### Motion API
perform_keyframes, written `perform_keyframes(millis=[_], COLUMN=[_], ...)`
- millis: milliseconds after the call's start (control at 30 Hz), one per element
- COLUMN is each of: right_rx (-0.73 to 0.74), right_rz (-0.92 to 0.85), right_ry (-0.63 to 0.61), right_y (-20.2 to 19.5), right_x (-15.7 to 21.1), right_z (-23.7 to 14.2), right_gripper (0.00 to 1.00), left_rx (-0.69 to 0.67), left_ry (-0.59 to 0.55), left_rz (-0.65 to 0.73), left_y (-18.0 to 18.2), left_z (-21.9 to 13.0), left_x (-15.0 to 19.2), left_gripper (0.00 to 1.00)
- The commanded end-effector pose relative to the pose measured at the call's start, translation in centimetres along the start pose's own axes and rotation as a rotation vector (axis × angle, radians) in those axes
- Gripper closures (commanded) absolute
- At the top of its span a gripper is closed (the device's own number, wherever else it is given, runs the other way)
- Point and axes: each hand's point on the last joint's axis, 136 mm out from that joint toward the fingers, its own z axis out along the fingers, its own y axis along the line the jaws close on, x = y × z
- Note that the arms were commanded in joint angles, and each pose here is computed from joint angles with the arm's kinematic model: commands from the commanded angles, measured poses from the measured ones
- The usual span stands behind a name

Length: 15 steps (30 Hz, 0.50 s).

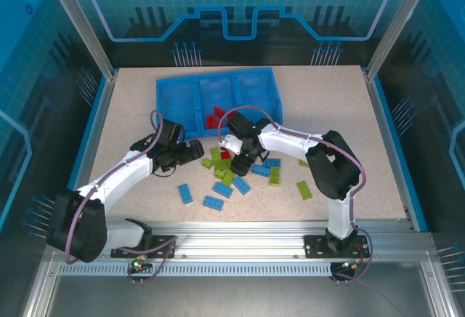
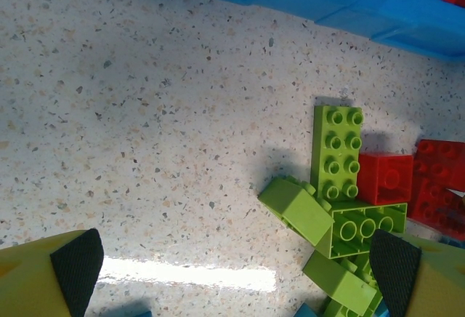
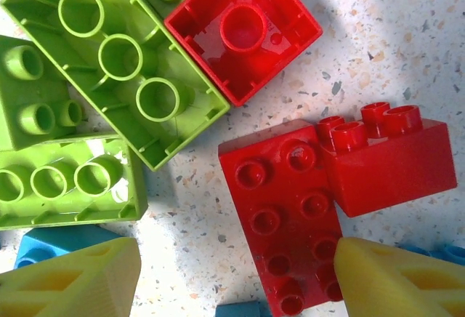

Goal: Sort the legos into containers by color

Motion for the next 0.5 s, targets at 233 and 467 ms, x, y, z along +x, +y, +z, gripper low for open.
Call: perform_keyframes(millis=[233,467], right_rx=[0.013,0.024], right_rz=[-0.039,-0.032], right_ry=[0.003,0.021], right_y=[0.8,-0.3], right_x=[0.3,0.7], right_z=[-1.6,-0.6], right_gripper=[0.28,0.29], left_rx=[-0.025,-0.026], left_ry=[0.007,0.009], left_rz=[-0.03,-0.029], left_y=[1.2,1.2], left_z=[0.1,0.2], left_x=[0.8,0.8], left_gripper=[0.01,0.01])
